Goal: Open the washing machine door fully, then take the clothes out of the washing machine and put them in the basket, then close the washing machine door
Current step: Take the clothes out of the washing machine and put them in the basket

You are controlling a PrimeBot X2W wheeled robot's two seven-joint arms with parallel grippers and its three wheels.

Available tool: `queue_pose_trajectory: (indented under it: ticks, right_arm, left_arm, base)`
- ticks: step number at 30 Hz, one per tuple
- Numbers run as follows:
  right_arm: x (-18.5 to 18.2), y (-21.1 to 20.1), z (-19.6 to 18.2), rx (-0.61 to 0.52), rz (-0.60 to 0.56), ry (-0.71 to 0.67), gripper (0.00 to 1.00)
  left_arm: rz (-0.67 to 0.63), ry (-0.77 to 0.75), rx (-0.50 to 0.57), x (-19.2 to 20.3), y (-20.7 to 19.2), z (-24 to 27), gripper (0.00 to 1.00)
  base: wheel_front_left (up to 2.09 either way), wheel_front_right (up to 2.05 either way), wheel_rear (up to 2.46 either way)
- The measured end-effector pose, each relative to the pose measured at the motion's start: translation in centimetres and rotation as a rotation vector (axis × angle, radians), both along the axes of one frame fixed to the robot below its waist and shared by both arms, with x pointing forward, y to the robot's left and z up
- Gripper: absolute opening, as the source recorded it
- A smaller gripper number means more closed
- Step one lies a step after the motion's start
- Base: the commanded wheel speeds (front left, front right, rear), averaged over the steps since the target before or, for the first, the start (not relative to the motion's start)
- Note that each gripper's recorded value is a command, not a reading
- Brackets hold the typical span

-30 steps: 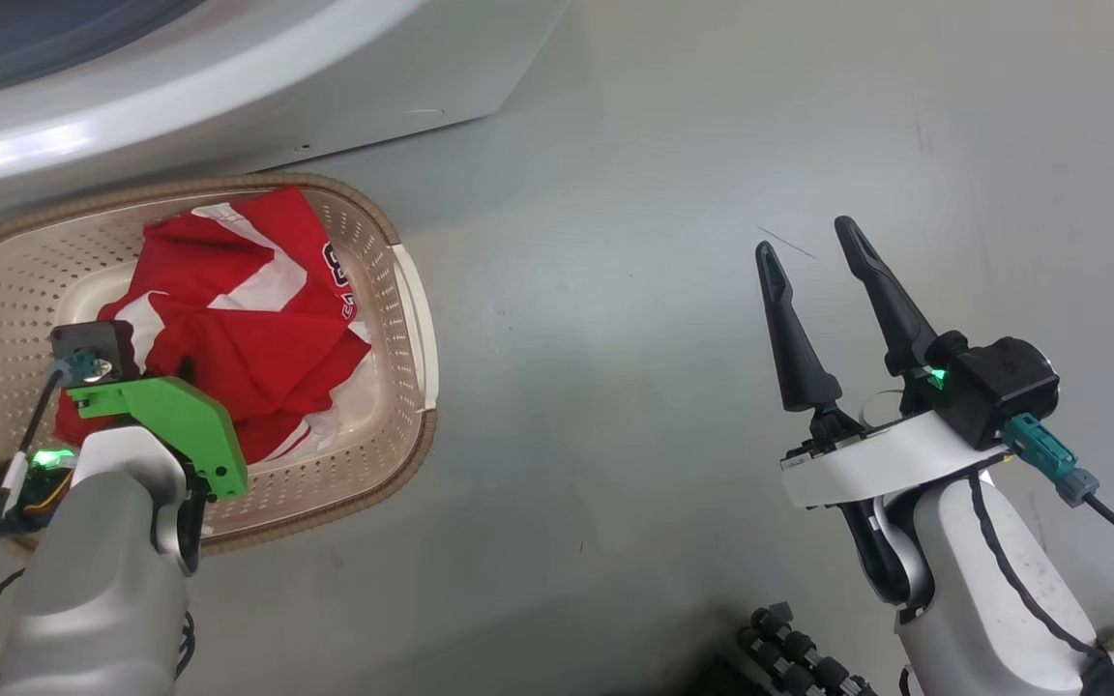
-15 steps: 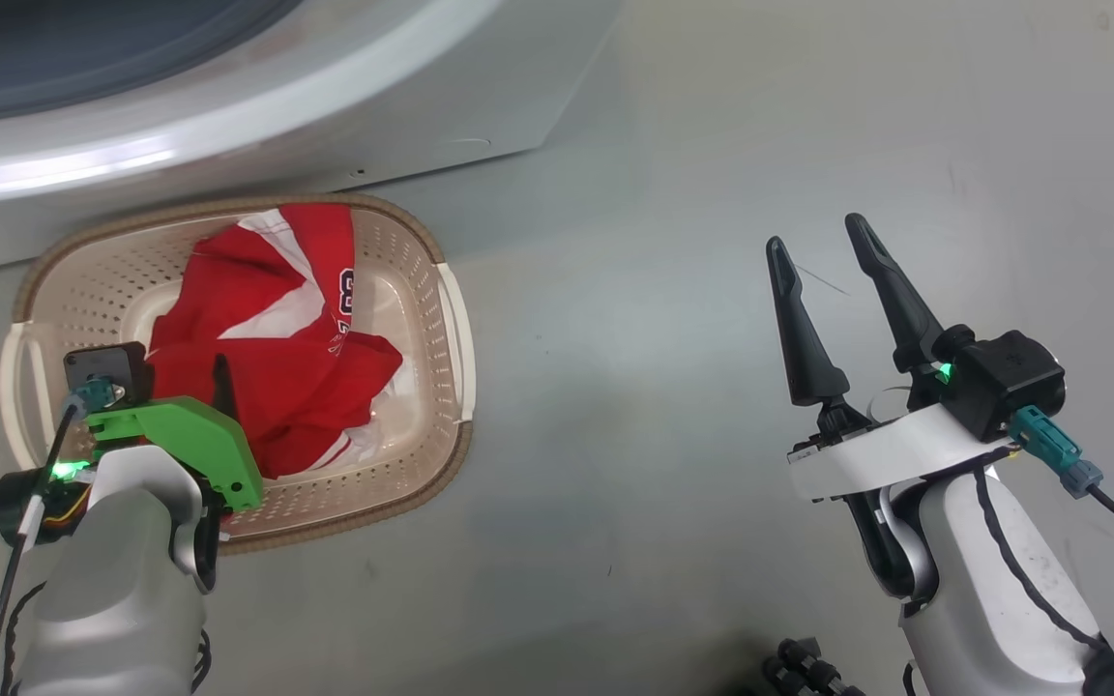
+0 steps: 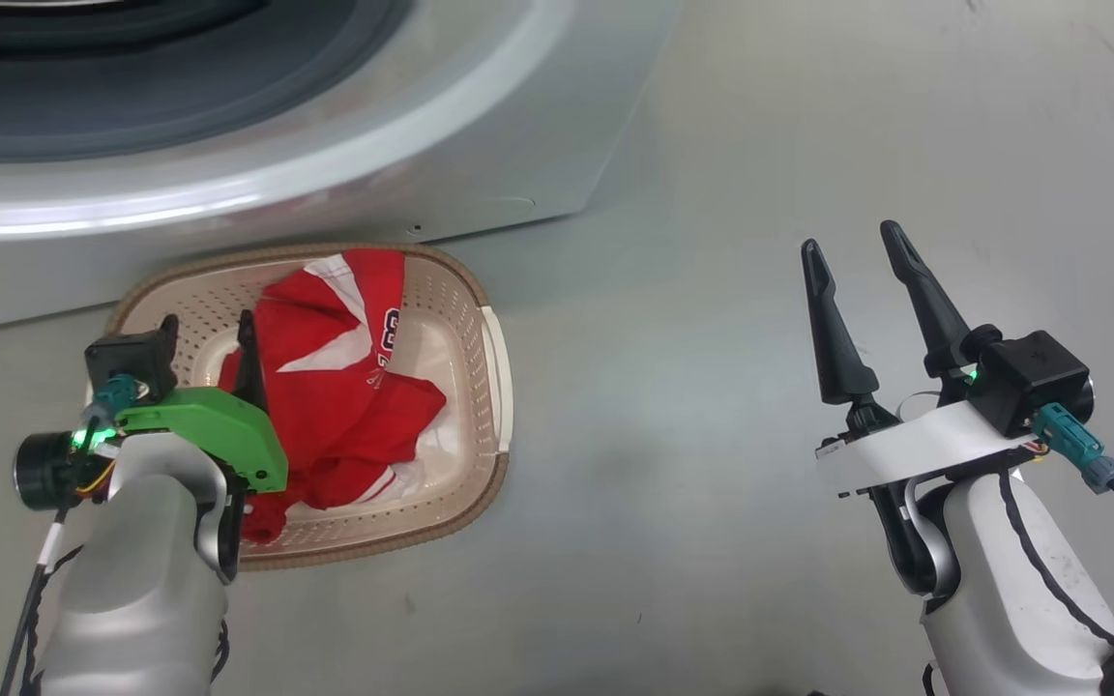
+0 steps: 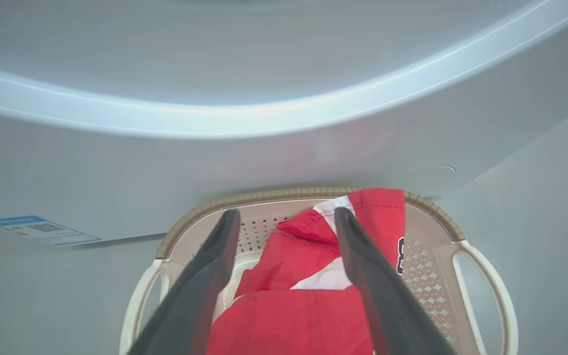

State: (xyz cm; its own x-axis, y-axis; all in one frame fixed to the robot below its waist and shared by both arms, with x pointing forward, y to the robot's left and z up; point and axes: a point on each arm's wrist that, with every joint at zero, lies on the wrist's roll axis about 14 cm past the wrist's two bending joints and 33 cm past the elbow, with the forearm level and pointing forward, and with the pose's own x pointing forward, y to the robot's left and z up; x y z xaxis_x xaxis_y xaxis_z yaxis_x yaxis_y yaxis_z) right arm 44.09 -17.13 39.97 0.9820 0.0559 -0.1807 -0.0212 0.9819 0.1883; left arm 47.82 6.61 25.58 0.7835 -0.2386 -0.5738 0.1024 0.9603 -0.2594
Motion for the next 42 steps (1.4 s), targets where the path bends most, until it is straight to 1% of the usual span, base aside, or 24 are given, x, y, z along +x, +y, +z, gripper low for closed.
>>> queue_pose_trajectory:
  ticks: [9,15,16,18,32,38,42]
  right_arm:
    - [-0.8,-0.3,2.1,-0.009,-0.013,-0.044,1.0]
    - [-2.2,-0.5,3.1,-0.009,-0.028,-0.055,1.0]
    - [-2.7,-0.4,3.3,-0.006,-0.024,-0.056,1.0]
    - [-3.2,-0.1,3.6,-0.008,-0.018,-0.061,1.0]
    - [-7.1,1.1,5.5,0.006,0.0,-0.098,1.0]
    - [-8.4,1.6,6.1,0.01,0.009,-0.113,1.0]
    - [-8.9,1.8,6.9,0.011,0.01,-0.137,1.0]
  left_arm:
    - [-0.031,-0.17,-0.002,1.1,-0.4,6.0,1.0]
    - [-0.031,-0.38,-0.018,2.8,-0.5,13.0,1.0]
    - [-0.025,-0.417,-0.017,2.4,-0.2,14.4,1.0]
    - [-0.016,-0.435,-0.005,1.6,0.3,15.2,1.0]
    - [0.043,-0.502,0.057,-5.1,3.4,18.5,1.0]
    - [0.055,-0.554,0.081,-6.9,4.5,20.2,1.0]
    - [0.071,-0.564,0.096,-8.3,5.2,20.6,1.0]
  base:
    - [0.0,0.0,0.0]
    - [0.0,0.0,0.0]
    - [0.0,0.0,0.0]
    - [0.0,0.0,0.0]
    - [0.0,0.0,0.0]
    - [0.0,0.0,0.0]
    - [0.0,0.0,0.0]
